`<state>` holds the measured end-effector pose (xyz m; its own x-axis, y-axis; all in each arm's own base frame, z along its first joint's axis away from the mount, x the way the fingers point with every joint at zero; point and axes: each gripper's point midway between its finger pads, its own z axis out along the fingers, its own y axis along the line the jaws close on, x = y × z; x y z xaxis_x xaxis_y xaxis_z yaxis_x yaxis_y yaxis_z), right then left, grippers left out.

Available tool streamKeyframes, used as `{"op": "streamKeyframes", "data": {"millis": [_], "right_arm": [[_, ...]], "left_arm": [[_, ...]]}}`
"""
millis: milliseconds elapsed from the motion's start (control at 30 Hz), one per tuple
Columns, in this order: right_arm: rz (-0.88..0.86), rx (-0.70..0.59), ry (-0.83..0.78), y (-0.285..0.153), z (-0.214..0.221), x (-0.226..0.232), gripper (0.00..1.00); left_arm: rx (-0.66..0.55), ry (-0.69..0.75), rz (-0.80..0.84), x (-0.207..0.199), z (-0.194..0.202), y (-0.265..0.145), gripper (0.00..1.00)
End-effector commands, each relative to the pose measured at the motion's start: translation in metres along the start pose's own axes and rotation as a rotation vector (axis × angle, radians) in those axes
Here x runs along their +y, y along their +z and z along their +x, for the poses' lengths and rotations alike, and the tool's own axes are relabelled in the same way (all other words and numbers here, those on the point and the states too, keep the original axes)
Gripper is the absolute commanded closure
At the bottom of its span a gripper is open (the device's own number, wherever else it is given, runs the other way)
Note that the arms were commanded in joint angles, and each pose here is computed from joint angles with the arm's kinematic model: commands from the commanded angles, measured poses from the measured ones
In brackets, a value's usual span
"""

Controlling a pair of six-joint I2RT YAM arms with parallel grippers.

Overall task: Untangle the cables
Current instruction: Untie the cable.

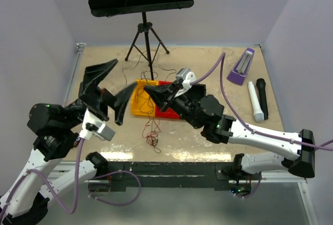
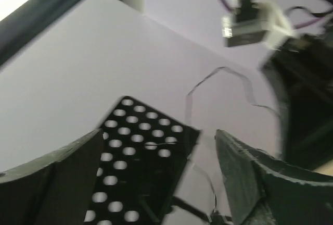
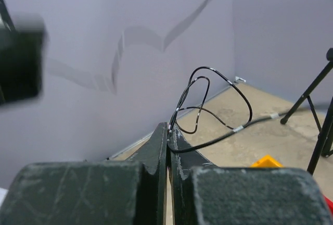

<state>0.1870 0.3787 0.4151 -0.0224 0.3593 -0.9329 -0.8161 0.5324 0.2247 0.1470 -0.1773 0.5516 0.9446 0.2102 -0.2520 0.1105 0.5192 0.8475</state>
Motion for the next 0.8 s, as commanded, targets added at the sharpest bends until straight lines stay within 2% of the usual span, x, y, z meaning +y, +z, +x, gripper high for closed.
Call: {"op": "streamKeyframes", "data": {"millis": [0,100,400,567,767], "right_arm": [[0.051,-0.065,0.024,-0.008,-0.023,-0.01,1.0],[0.064,-0.055,0.02,-0.013,-0.022,-0.014,1.0],[0.069,-0.076,0.029,-0.016,-0.04,-0.013,1.0],[0.057,-0.108,0.04,-0.02,-0.06,-0.01,1.0],[0.065,-0.151,0.033,-0.026,-0.087,-0.01,1.0]], "left_arm": [[0.06,-0.334,0.281,-0.1,0.018,-0.021,0.0],[0.118,-0.429,0.314,-0.135,0.03,-0.039,0.0],[0.13,-0.721,0.554,-0.233,0.027,-0.08,0.0],[0.197,-0.647,0.666,-0.295,0.054,-0.114,0.0],[0.13,-0.624,0.828,-0.325,0.045,-0.135,0.0]]}}
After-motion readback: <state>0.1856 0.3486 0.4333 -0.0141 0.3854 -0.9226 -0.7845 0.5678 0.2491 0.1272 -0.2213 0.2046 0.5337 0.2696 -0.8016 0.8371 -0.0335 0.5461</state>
